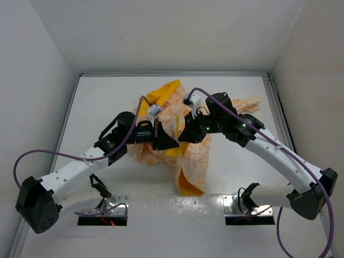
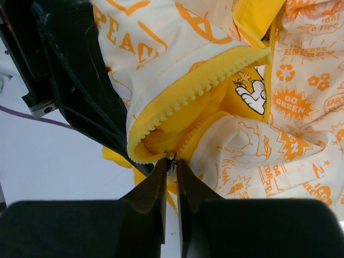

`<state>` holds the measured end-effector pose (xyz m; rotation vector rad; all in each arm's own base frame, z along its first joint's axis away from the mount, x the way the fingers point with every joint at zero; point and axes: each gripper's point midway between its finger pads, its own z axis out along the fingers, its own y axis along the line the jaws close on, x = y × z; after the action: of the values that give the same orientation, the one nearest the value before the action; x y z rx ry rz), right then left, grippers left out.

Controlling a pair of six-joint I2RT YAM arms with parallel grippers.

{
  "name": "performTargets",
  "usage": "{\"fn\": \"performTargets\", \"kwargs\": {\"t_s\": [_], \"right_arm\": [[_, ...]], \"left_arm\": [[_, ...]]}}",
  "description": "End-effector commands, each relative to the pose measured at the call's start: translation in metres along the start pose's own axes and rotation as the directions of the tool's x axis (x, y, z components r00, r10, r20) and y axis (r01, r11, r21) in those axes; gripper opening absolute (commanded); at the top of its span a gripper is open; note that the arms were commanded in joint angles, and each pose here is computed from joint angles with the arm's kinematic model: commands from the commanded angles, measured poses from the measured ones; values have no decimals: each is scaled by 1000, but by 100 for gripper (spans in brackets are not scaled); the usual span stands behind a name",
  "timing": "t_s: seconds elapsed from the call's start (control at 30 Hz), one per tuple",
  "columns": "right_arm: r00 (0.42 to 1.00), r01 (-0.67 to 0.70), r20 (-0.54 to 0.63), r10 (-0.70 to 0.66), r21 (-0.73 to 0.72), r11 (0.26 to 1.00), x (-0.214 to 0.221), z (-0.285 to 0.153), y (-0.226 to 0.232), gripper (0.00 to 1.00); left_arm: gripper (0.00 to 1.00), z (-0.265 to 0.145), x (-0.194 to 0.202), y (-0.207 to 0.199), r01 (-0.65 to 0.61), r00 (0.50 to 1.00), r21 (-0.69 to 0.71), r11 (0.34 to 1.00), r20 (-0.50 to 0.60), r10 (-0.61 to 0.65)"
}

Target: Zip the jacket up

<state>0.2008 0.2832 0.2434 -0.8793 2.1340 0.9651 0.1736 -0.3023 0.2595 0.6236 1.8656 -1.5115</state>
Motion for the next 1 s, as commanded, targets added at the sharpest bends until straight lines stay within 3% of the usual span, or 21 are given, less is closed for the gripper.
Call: {"fn": "performTargets", "kwargs": {"t_s": [0.0,0.13,0.23,0.5,0.73,0.97], "right_arm": [[997,49,63,-48,-27,998,-19,-1,7,7],[997,58,55,-56,-25,998,-16,-1,6,1],[997,61,47,-60,-25,998,-14,-2,6,13],[997,80,20,-80,-27,996,-1,0,4,13],[995,94,20,-94,-39,995,0,1,5,0],[993,111,49,-110,-18,994,-9,-3,4,0]], "left_arm": [[0,0,-18,-27,-101,994,87,991,52,97],[0,-2,-18,-28,-100,994,91,991,59,95],[0,-2,-17,-29,-100,994,99,990,53,95],[0,-2,-22,-38,-113,992,135,984,71,104],[0,-3,-24,-45,-119,991,165,979,77,107],[0,-3,-12,-37,-97,995,156,983,45,91]]}}
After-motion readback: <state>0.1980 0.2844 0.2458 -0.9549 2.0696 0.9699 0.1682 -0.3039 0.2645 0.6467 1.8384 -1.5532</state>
